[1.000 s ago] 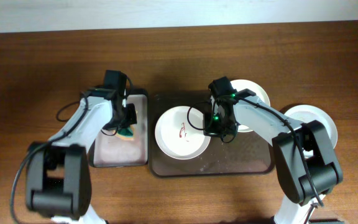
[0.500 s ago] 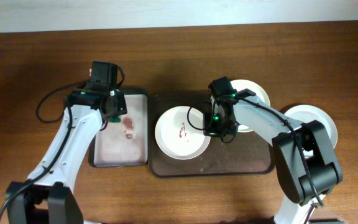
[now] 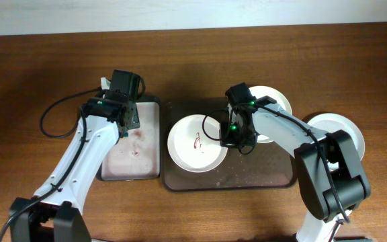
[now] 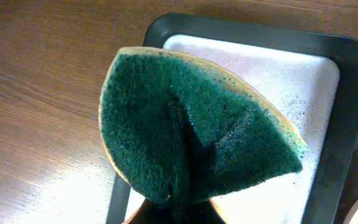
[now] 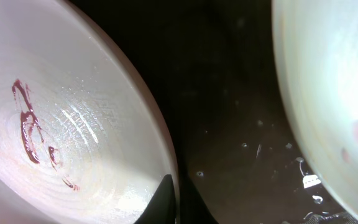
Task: Clean dirty plates on tray and stack at the side
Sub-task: 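Scrub the held plate with the sponge in the left gripper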
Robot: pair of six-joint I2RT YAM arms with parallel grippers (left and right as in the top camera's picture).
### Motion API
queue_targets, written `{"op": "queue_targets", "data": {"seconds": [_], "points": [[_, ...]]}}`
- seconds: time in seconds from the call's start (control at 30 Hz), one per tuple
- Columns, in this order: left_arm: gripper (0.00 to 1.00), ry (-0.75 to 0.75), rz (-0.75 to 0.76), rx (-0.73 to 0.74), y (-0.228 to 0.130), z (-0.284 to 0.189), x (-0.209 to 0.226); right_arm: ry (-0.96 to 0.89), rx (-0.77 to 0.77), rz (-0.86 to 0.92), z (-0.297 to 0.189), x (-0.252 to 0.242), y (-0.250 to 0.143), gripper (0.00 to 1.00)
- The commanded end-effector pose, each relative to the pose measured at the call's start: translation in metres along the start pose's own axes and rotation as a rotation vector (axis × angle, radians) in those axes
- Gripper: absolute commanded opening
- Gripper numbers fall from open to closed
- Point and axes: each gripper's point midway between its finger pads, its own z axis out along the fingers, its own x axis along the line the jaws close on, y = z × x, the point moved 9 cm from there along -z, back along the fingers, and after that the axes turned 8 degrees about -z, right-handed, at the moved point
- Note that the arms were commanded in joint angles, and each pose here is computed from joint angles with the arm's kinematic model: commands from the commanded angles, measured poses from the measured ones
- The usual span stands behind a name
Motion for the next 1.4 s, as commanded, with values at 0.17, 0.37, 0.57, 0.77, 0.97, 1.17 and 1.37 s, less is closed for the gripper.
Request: {"op": "queue_targets", "data": {"seconds": [0.17,0.37,0.57,0.77,0.97,1.17,1.37], "points": [[0.0,0.006,-0.022,-0.029,0.004,-0.007,0.003,-0.025,0.028,-0.015,0.006,-0.002,-0.007,0.04],[0.0,-0.124,0.05,0.149,-0.012,0.023,-0.02,-0.025,0.029,-0.014,0.006,-0.002,-0.007,0.04],[0.0,-0.316,0.103,0.368,-0.028,0.056,-0.033,-0.025,0.03,-0.014,0.006,-0.002,-0.007,0.04],[0.0,-0.528,0.071,0.425,-0.022,0.05,-0.025,-0.025,0.032,-0.013,0.006,-0.002,-0.007,0.04],[0.0,-0.731,0.171,0.41,-0.029,0.023,-0.062,-0.025,0.032,-0.013,0.006,-0.002,-0.007,0.04],[0.0,-0.775,0.119,0.41,-0.046,0.007,-0.116,-0.025,0.032,-0.013,0.006,-0.002,-0.007,0.04],[0.0,-0.77,0.101,0.489,-0.071,0.025,-0.15,-0.025,0.032,-0.013,0.006,-0.002,-0.007,0.04]]}}
